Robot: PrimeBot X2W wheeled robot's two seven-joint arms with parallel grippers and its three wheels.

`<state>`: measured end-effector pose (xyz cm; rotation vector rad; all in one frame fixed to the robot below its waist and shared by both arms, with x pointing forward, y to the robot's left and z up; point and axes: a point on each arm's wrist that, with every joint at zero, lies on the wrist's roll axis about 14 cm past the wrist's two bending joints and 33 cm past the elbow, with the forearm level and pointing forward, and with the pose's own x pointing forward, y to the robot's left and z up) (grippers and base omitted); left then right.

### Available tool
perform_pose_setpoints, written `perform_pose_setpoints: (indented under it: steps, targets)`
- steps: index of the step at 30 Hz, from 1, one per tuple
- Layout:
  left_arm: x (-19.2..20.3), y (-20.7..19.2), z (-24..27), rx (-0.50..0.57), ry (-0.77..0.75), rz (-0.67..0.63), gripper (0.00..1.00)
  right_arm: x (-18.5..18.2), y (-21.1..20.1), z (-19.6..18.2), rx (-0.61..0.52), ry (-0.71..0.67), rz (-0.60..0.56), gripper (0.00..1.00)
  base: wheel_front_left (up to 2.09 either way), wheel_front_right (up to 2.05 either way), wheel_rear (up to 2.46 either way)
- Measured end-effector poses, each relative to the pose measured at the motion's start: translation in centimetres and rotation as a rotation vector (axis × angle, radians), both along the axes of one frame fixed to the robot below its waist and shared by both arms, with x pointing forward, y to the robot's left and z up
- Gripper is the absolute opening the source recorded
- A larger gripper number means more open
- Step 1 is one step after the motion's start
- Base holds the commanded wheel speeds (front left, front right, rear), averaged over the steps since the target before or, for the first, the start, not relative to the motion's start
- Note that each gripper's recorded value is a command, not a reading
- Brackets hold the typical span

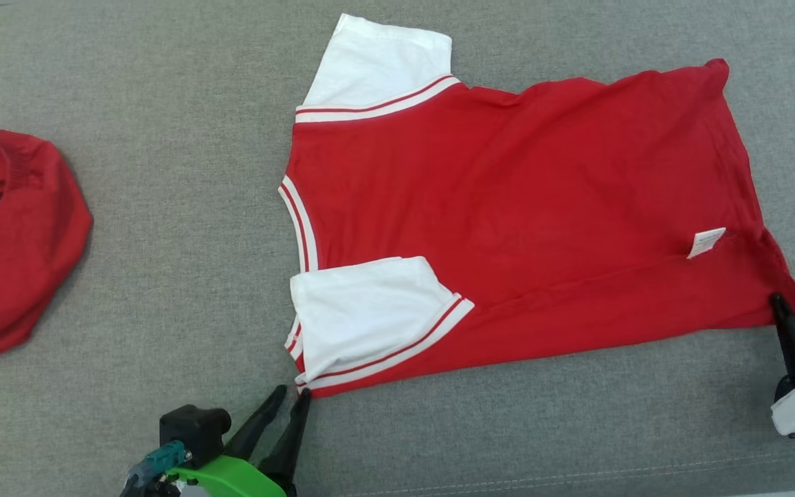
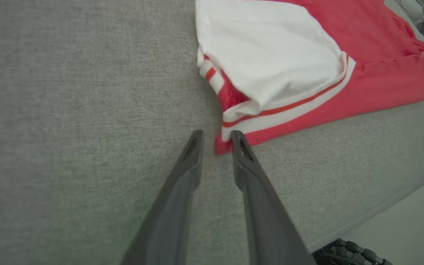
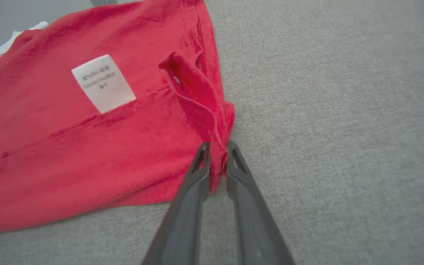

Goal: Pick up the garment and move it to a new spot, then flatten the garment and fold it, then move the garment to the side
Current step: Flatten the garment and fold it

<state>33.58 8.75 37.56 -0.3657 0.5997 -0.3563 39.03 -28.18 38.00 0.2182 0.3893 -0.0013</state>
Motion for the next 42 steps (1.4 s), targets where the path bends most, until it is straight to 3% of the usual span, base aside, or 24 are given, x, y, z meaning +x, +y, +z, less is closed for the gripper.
perform_pose_setpoints:
  steps: [5,10,20,21,27,32,42]
  targets:
    - [0.4,0.7,1.3,-0.016,-0.049,0.052,1.00,-0.6,-0.3,1.7,-0.011,-0.062,-0.023,1.00,0.00,0.00,0.00]
    - [3.9,4.5,6.8,-0.001,-0.258,0.162,1.00,0.3,0.9,5.7,-0.052,-0.208,0.009,1.00,0.00,0.00,0.00]
    - [14.6,4.7,14.4,0.121,-0.488,-0.006,1.00,4.6,5.4,8.6,-0.056,-0.350,0.122,1.00,0.00,0.00,0.00]
    - [17.3,4.0,15.0,0.151,-0.496,-0.051,1.00,5.5,6.1,8.3,-0.049,-0.354,0.140,1.00,0.00,0.00,0.00]
    - [24.1,1.8,14.2,0.244,-0.421,-0.176,1.00,7.9,7.2,7.4,-0.040,-0.358,0.170,1.00,0.00,0.00,0.00]
    - [28.3,-0.1,11.1,0.302,-0.270,-0.268,1.00,8.9,7.1,5.9,-0.039,-0.338,0.167,1.00,0.00,0.00,0.00]
    - [32.2,-3.3,5.1,0.328,-0.105,-0.388,1.00,8.8,5.4,4.1,-0.040,-0.302,0.097,1.00,0.00,0.00,0.00]
